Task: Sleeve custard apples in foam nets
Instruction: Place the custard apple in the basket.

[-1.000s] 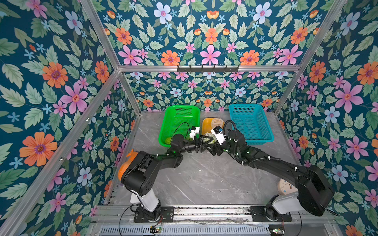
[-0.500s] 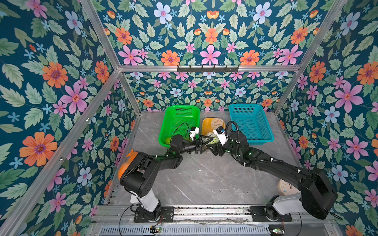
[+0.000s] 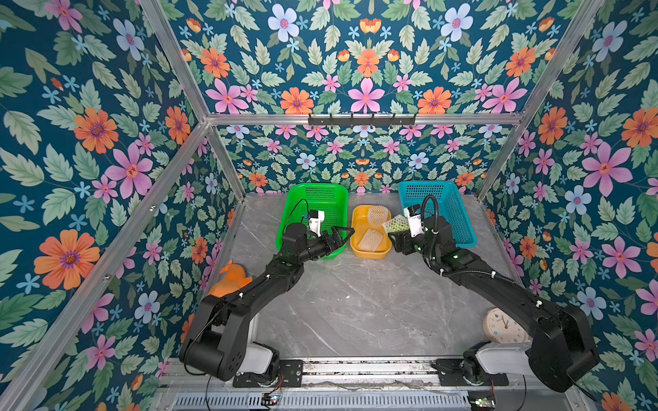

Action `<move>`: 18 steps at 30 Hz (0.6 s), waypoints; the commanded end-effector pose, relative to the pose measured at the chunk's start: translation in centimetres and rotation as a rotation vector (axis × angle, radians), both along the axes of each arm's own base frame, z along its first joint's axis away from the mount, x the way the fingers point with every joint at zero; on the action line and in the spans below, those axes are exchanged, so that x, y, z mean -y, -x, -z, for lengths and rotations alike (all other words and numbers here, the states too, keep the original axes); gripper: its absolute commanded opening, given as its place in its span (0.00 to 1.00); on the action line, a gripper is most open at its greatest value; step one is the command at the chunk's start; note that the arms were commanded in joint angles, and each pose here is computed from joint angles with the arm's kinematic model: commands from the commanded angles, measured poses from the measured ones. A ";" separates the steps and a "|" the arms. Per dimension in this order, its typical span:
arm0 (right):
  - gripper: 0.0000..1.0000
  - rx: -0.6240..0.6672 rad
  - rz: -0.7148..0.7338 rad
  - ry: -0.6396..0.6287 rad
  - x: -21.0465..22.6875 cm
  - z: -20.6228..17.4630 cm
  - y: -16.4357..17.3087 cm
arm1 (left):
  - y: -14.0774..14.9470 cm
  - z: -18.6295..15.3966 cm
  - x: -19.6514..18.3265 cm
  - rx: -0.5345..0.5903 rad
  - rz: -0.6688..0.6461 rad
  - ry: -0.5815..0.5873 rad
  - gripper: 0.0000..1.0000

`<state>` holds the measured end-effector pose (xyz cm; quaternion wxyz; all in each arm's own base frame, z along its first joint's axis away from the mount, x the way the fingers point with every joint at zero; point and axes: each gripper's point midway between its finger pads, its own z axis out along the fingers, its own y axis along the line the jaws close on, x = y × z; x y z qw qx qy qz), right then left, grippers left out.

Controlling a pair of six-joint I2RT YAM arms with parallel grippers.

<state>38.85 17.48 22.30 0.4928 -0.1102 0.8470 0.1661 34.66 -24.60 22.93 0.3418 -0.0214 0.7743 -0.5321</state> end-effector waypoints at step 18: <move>0.80 -0.279 0.389 0.107 11.3 8.2 -10.8 | -2.8 5.1 -6.4 0.015 -0.304 -0.408 1.00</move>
